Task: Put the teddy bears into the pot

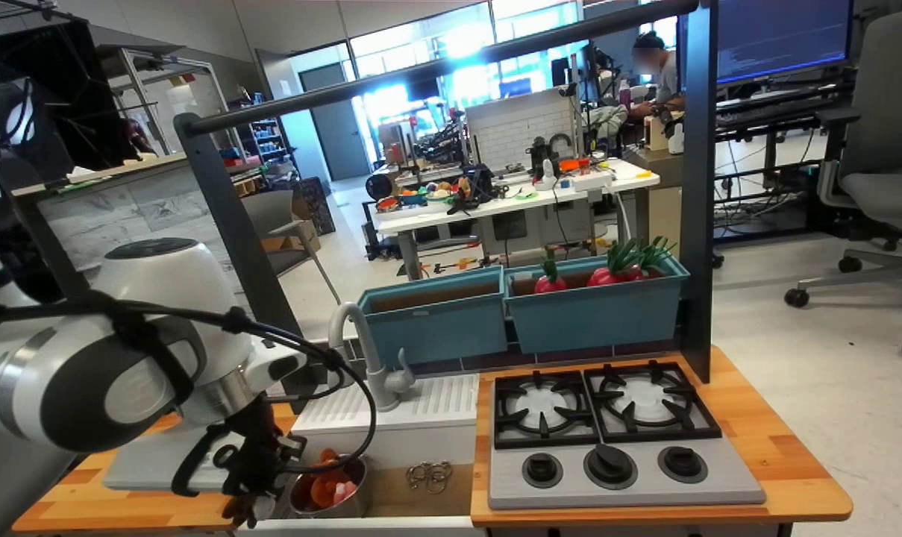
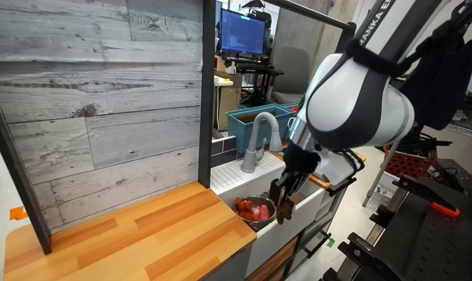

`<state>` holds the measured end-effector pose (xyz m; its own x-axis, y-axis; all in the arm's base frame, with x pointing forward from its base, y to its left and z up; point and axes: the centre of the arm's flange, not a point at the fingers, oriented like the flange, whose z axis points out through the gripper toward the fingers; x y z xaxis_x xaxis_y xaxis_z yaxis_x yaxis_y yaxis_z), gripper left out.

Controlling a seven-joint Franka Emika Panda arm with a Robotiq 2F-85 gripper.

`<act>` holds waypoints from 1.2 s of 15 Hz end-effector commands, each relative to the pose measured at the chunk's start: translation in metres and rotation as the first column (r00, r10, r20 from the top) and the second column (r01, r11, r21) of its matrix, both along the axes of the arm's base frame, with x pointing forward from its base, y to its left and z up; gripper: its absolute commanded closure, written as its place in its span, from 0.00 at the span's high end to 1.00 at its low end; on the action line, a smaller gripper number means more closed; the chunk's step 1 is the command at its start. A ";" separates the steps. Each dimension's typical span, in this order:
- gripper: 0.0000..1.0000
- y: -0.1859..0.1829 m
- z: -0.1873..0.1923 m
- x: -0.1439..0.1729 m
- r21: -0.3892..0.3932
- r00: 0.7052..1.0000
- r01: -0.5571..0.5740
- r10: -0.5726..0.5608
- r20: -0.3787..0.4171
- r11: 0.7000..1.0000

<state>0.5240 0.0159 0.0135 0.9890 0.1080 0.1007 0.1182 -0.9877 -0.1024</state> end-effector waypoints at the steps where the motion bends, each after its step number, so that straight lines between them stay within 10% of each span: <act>1: 0.03 0.019 -0.030 0.021 -0.103 0.991 0.004 0.010 0.137 0.995; 9: 0.03 -0.004 -0.049 0.063 -0.222 0.966 0.101 -0.043 0.254 0.970; 10: 0.37 -0.006 -0.050 0.063 -0.219 0.968 0.111 -0.055 0.246 0.969; 18: 0.89 -0.017 0.014 0.048 -0.146 0.972 0.141 -0.109 0.206 0.979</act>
<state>0.5828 0.0064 -0.0205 0.9544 0.0403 0.2958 0.0068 -0.9935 0.1136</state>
